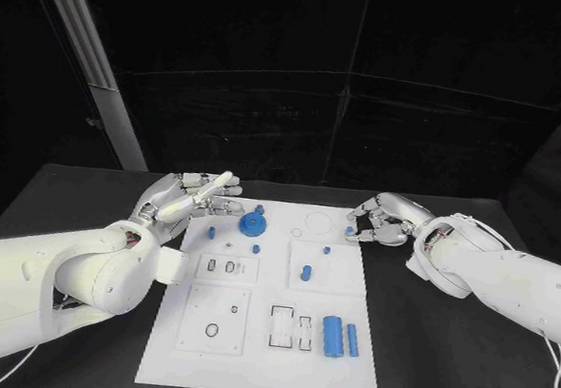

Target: Assemble the parts on the task board

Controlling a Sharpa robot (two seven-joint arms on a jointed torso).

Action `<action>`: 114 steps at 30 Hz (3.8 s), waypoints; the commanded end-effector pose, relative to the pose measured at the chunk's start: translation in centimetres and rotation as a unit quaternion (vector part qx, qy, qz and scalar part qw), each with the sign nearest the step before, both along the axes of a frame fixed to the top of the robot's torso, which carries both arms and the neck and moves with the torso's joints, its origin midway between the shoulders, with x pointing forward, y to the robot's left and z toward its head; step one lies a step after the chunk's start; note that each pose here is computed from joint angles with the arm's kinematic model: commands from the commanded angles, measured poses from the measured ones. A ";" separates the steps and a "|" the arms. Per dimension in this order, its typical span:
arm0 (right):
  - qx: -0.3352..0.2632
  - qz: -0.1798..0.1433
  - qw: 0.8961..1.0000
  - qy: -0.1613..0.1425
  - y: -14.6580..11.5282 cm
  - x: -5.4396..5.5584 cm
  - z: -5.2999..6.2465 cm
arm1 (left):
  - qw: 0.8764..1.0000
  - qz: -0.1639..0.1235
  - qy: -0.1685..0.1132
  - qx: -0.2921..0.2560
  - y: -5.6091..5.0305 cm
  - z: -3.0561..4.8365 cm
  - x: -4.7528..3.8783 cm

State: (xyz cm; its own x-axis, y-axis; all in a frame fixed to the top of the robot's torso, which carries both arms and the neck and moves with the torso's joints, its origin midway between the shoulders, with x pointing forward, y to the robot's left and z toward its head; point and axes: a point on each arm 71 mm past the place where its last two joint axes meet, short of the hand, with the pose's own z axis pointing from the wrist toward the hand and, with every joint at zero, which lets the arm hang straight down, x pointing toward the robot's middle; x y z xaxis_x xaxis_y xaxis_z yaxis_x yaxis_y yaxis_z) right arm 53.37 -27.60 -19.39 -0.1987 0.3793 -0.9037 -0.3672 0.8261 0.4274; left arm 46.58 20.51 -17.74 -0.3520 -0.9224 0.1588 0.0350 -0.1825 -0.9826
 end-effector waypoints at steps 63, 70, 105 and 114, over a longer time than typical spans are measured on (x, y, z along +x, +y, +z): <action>-0.010 0.004 1.000 -0.004 0.6 0.5 -0.5 | 1.000 -0.004 -0.004 -0.002 0.0 0.06 0.07; 0.012 -0.003 1.000 -0.028 1.0 0.0 0.2 | 1.000 -0.003 -0.003 -0.002 0.1 0.08 0.01; -0.077 0.115 0.990 -0.021 20.1 -4.6 0.7 | 1.000 0.012 0.000 -0.007 1.0 0.79 0.99; -0.098 0.136 0.986 -0.015 21.8 -5.4 -0.8 | 1.000 0.013 -0.002 -0.007 0.9 0.89 1.16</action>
